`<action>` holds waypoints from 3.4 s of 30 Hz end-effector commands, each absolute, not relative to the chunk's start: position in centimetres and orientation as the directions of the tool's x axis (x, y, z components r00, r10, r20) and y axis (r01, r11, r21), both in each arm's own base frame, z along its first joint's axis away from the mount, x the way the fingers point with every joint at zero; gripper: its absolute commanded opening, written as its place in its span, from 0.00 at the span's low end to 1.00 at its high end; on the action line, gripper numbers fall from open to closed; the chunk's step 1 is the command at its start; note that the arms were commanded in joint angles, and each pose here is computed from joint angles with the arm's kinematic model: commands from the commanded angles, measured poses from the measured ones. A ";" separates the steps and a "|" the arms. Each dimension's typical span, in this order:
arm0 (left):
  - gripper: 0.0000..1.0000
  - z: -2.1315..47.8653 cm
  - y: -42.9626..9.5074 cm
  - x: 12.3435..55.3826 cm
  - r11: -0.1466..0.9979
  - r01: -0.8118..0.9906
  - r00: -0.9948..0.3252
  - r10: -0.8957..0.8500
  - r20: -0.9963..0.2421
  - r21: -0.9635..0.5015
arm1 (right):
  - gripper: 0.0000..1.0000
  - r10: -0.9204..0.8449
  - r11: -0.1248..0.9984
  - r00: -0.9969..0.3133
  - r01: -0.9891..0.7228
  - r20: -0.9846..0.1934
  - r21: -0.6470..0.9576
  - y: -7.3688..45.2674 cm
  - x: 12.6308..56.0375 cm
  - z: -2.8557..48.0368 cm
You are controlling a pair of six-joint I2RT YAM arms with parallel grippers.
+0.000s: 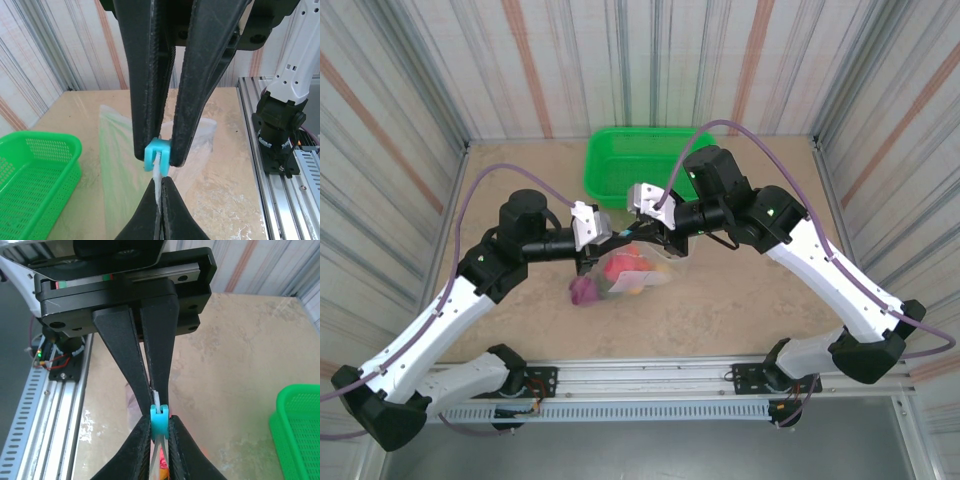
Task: Place the food in the zip-top bag and seal the zipper
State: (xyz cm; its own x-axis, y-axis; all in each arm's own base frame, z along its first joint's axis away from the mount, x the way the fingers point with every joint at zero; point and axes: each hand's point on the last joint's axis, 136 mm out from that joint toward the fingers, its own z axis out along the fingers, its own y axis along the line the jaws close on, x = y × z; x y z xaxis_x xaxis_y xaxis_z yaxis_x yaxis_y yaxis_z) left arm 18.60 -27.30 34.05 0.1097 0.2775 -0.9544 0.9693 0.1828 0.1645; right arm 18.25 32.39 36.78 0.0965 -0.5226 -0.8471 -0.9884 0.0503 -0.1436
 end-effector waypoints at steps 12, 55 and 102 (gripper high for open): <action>0.18 35.7 -27.1 17.5 0.153 0.971 0.146 0.227 -0.963 0.184 | 0.00 -0.514 0.016 0.110 -0.990 -0.851 -0.138 32.6 17.7 37.0; 0.00 39.3 -22.8 18.9 0.394 0.844 0.295 0.228 -0.928 0.365 | 0.00 -0.641 0.200 0.005 -0.964 -0.768 -0.173 28.9 20.8 33.9; 0.00 42.1 -11.2 23.8 0.856 0.329 0.248 0.328 -0.912 0.398 | 0.00 -0.547 0.631 -0.308 -0.762 -0.778 -0.143 18.6 26.4 31.8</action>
State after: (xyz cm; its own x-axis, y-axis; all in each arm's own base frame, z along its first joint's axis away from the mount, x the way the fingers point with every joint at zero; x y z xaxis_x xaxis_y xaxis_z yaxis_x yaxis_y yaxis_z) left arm 23.33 -14.33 38.75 0.2039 0.3539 -0.9128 0.5006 0.7636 0.4078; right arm 25.86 22.07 33.49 -0.1646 -0.5285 -0.8328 -0.8479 0.5072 -0.1543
